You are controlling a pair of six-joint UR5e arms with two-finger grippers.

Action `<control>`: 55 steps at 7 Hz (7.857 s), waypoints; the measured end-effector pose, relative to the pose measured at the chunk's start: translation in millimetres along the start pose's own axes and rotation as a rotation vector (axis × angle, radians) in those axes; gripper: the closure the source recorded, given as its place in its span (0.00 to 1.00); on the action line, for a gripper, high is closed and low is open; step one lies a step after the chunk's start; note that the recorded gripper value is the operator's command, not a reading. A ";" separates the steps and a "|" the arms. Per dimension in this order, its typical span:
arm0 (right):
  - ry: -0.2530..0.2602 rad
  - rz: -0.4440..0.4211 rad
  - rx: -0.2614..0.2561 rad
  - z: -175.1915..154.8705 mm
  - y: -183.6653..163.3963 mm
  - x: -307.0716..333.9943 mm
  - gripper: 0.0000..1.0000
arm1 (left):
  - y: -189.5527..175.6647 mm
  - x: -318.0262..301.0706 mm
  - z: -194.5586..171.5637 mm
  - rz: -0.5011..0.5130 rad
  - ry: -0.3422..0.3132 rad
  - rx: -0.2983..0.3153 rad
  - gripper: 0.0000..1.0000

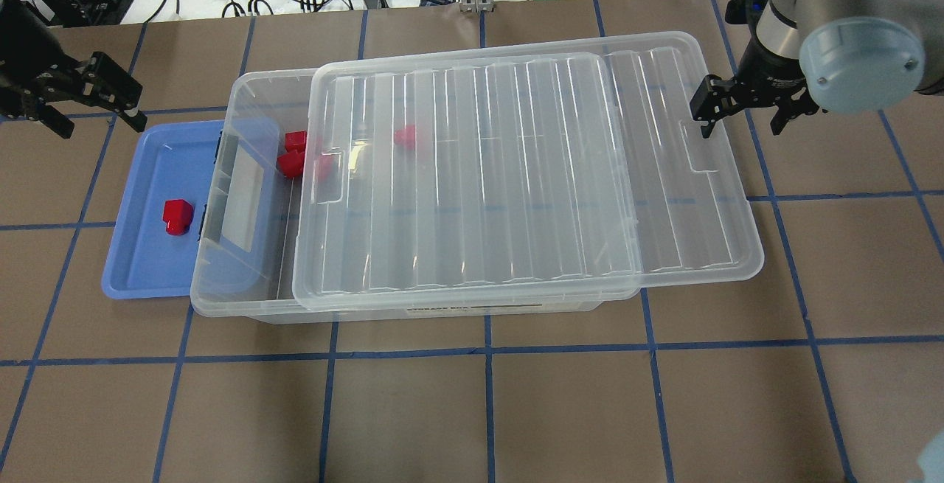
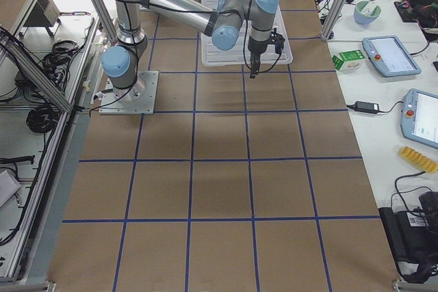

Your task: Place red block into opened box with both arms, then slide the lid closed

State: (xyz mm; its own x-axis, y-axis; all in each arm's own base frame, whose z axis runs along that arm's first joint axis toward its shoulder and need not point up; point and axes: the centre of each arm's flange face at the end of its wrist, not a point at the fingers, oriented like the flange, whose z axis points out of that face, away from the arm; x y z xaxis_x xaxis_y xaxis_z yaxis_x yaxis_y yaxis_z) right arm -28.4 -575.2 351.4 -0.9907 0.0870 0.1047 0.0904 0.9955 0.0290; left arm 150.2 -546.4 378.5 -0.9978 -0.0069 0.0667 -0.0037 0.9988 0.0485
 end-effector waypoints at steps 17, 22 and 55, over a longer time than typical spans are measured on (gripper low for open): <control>-0.073 -0.111 0.070 -164.7 108.9 -185.3 0.00 | -42.1 1.1 66.4 0.085 -0.028 0.024 1.00; -0.082 -0.105 0.100 -175.9 104.6 -172.1 0.00 | -13.5 215.5 0.0 0.029 -0.025 -0.085 1.00; -0.090 0.002 -0.065 -4.3 57.7 0.9 0.02 | 59.5 310.2 -101.6 0.037 -0.079 0.055 0.00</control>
State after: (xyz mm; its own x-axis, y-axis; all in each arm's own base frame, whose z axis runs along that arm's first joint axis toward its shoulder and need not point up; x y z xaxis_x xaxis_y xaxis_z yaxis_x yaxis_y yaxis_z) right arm -23.7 -517.8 357.5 -0.9953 0.0953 0.0151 0.0963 0.9909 0.0941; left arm -152.6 -494.0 503.3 -0.9994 0.0314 -0.0111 0.0315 0.9995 -0.0070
